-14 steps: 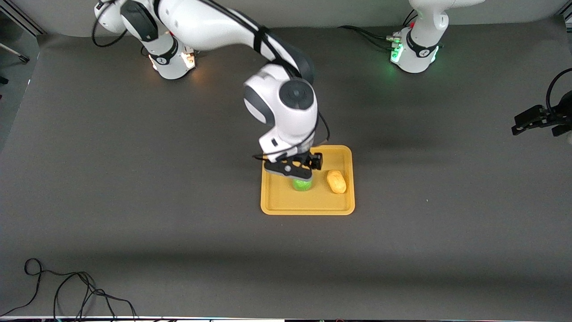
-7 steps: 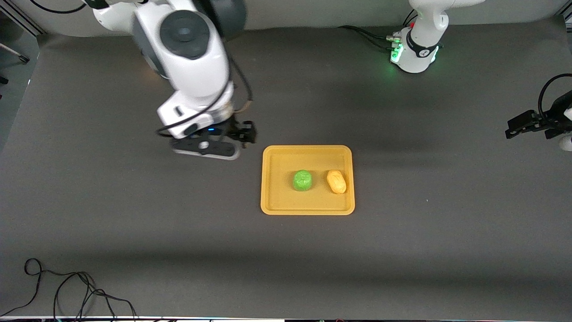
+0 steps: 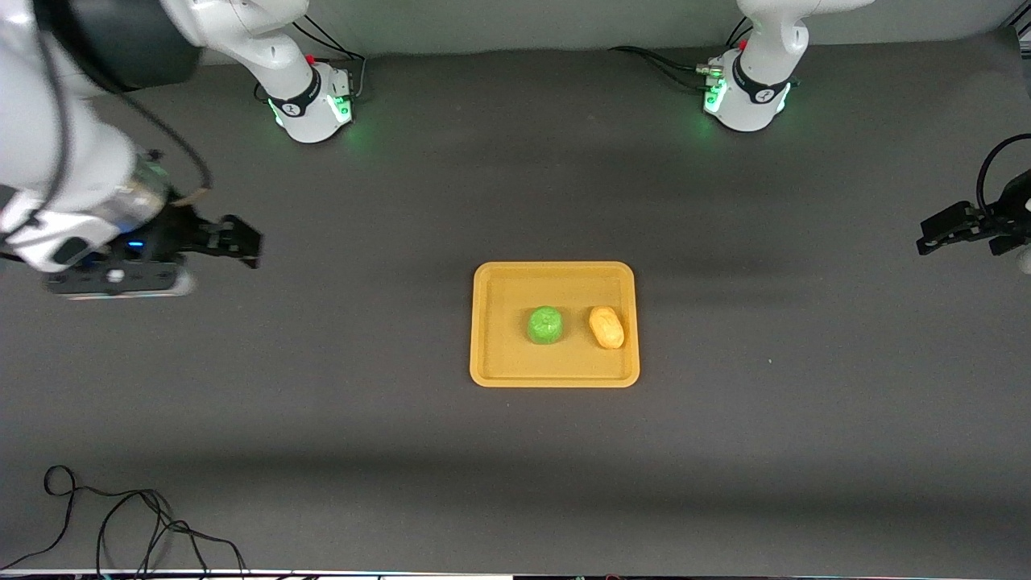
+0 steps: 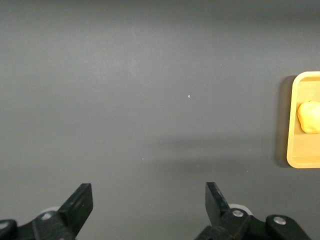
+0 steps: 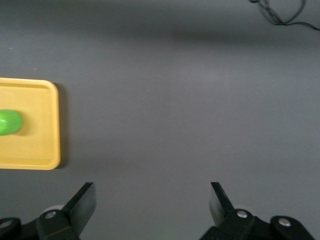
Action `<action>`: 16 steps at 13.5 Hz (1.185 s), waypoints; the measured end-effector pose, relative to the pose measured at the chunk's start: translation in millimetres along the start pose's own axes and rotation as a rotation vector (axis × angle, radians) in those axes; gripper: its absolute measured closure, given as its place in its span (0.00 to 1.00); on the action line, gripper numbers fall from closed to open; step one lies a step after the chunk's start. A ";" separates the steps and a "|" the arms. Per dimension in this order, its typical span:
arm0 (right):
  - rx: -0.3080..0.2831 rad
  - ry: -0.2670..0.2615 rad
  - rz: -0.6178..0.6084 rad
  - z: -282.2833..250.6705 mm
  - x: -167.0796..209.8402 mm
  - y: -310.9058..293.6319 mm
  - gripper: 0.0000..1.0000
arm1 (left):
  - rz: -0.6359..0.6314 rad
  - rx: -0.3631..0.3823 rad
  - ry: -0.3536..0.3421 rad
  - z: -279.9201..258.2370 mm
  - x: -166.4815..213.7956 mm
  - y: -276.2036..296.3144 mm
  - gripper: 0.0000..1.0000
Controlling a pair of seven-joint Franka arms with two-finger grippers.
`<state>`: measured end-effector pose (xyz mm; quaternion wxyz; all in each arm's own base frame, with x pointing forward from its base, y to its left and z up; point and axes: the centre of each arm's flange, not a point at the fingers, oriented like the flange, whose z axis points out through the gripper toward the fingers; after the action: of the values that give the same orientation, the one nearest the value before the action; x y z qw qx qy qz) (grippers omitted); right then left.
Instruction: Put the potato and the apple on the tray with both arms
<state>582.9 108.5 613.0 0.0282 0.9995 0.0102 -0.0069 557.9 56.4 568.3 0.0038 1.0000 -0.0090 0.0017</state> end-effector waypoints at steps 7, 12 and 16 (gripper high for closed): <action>0.014 -0.020 0.067 13.8 -18.2 108.7 0.00 | 0.003 0.002 0.002 0.4 6.3 -0.7 0.00; 0.014 -0.021 0.084 16.0 -17.8 119.4 0.00 | 0.004 0.009 0.039 -9.5 17.9 -2.2 0.00; 0.015 -0.019 0.082 15.6 -17.6 119.2 0.00 | 0.007 0.012 0.063 -18.5 30.4 -2.3 0.00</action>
<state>567.6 -11.7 604.4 0.0212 0.9992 -0.0313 -0.0154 588.3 58.3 586.9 -0.0021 0.9994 -0.0123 0.0332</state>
